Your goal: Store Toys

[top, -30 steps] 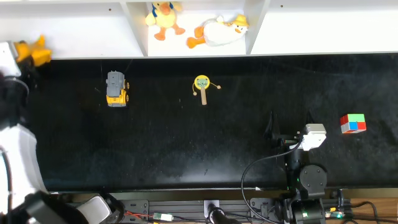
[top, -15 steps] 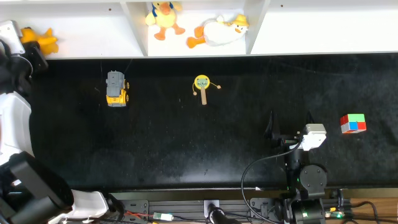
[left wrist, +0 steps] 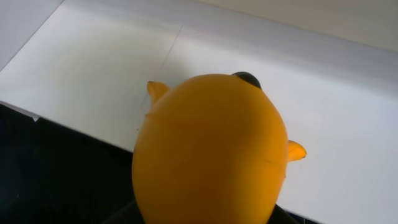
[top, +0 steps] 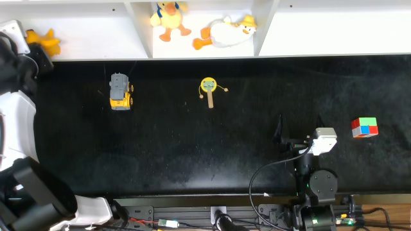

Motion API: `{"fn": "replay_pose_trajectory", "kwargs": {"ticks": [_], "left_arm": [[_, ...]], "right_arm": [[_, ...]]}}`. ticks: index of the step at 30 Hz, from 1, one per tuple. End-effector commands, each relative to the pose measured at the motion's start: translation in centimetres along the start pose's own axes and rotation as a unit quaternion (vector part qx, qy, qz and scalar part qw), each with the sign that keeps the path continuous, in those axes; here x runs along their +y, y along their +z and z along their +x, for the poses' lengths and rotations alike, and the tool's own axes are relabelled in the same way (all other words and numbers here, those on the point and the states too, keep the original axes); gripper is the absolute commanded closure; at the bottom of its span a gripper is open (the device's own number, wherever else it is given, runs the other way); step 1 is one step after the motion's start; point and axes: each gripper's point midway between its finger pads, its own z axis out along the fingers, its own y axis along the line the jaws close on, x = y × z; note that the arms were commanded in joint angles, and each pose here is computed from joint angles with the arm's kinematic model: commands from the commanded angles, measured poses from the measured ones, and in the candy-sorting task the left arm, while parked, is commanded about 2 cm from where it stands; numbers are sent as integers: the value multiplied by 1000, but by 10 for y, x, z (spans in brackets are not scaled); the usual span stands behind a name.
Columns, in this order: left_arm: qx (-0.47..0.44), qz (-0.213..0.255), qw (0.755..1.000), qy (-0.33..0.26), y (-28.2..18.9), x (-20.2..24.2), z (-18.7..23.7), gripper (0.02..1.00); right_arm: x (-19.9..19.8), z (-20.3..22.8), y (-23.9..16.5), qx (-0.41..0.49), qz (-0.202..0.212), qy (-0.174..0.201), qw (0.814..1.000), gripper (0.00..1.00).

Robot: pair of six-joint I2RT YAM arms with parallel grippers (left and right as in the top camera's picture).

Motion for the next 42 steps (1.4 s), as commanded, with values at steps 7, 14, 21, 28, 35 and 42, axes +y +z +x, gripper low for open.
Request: {"fn": "replay_pose_trajectory", "kwargs": {"ticks": [7, 14, 21, 28, 35, 42], "left_arm": [[8, -30, 1000, 0, -25, 3, -31, 759], [8, -30, 1000, 0, -24, 3, -31, 766], [4, -22, 1000, -2, -8, 1, -30, 763], [19, -9, 1000, -12, 12, -2, -19, 759], [17, 6, 1000, -25, 30, -6, -15, 739], [19, 11, 999, -27, 33, -7, -13, 726]], "right_arm": [[0, 3, 0, 0, 0, 2, 1000, 5], [0, 3, 0, 0, 0, 2, 1000, 5], [0, 3, 0, 0, 0, 2, 1000, 5], [0, 3, 0, 0, 0, 2, 1000, 5], [0, 3, 0, 0, 0, 2, 1000, 7], [0, 3, 0, 0, 0, 2, 1000, 5]]}}
